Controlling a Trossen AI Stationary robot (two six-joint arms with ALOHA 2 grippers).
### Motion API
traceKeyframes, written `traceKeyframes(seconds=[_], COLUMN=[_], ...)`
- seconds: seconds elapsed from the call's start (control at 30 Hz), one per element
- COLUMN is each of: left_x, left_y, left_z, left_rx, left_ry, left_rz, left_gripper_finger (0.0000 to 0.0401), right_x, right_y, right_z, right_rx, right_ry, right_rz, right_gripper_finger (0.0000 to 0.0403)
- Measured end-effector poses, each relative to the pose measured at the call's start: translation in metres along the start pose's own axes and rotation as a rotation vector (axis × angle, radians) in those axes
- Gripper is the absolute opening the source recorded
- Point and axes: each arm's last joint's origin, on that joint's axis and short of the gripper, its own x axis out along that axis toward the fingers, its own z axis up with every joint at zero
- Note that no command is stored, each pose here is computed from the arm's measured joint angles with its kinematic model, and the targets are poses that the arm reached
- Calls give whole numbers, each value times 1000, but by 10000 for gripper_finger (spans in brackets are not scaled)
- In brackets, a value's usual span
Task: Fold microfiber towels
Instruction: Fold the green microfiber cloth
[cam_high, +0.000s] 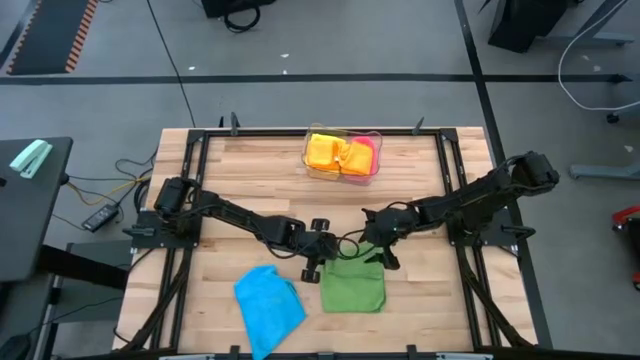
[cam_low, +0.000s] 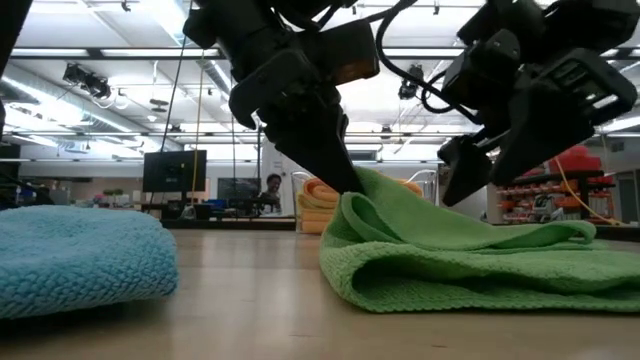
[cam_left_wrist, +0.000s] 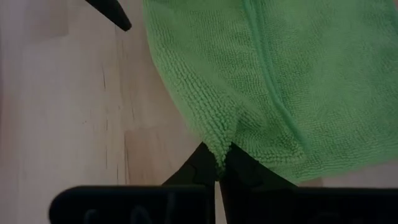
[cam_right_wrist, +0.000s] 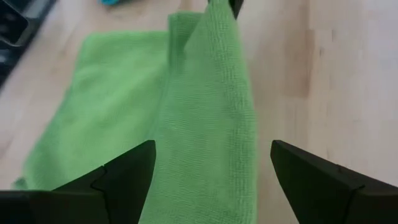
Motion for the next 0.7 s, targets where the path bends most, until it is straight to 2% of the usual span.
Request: traceKeyframes(seconds=[0.1,0.23,0.37,0.53,0.7], left_x=[0,-1,-1,-2,-2], left_y=[-3,-6,-11,-16,-16], left_z=[1,1,1,1,2], left_rx=[29,52,85,101,100], left_ry=[-6,-5,-9,-10,-26], left_rz=[-1,39,49,45,53], left_gripper_finger=[12,23,21,11,25], right_x=[-1,9,19,22,16], right_y=[-6,-11,-15,-16,-19], right_z=[0,-7,-15,-15,0], right_rx=[19,43,44,23,-8], right_ry=[6,64,113,107,55], right_rz=[83,120,94,96,74], right_gripper_finger=[328,328,328,328,328])
